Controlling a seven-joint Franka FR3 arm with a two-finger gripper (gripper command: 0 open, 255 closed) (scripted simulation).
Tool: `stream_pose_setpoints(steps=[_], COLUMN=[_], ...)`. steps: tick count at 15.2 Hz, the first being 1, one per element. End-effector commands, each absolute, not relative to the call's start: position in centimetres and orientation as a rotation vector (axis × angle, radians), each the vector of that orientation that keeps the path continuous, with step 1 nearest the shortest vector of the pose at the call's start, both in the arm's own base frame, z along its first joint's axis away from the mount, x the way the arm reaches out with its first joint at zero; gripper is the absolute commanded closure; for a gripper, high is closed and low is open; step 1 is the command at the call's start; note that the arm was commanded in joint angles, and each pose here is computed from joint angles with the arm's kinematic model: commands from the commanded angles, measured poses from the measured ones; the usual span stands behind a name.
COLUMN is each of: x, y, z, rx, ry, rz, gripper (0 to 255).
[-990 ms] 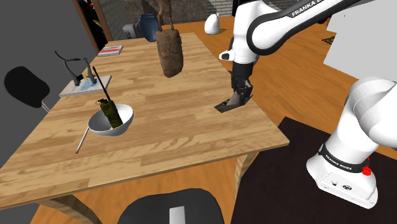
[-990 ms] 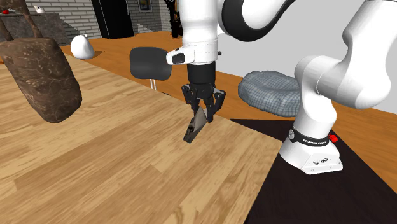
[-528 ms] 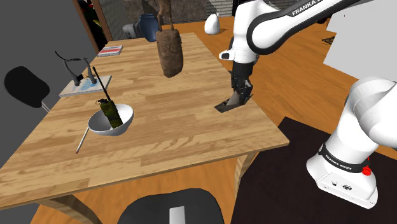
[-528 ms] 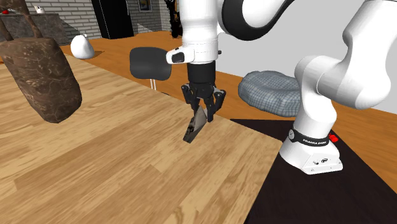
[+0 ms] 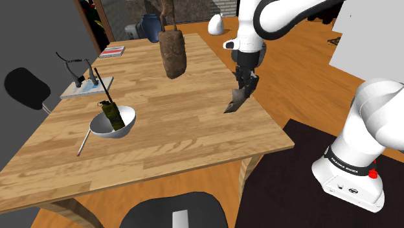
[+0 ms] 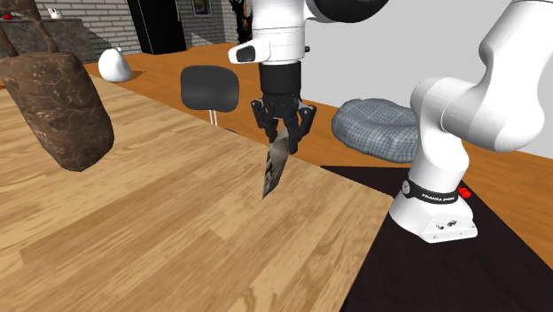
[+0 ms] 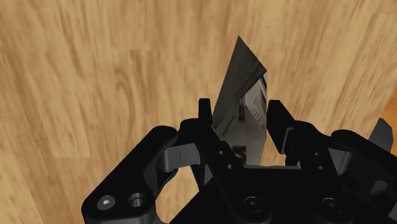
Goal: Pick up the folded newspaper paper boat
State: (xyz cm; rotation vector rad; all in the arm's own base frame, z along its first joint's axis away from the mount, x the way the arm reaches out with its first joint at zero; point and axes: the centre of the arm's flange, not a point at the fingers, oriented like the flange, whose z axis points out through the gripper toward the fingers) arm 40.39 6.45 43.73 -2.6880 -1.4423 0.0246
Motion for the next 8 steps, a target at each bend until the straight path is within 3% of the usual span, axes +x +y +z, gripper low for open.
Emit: stream_pose_setpoints(steps=[1, 8], x=[40.3, 40.3], y=[6.4, 6.4], z=[44.7, 47.4], rx=[-2.688, -2.688], ry=[-1.442, -1.442], rz=[0.025, 0.025], gripper=[255, 255])
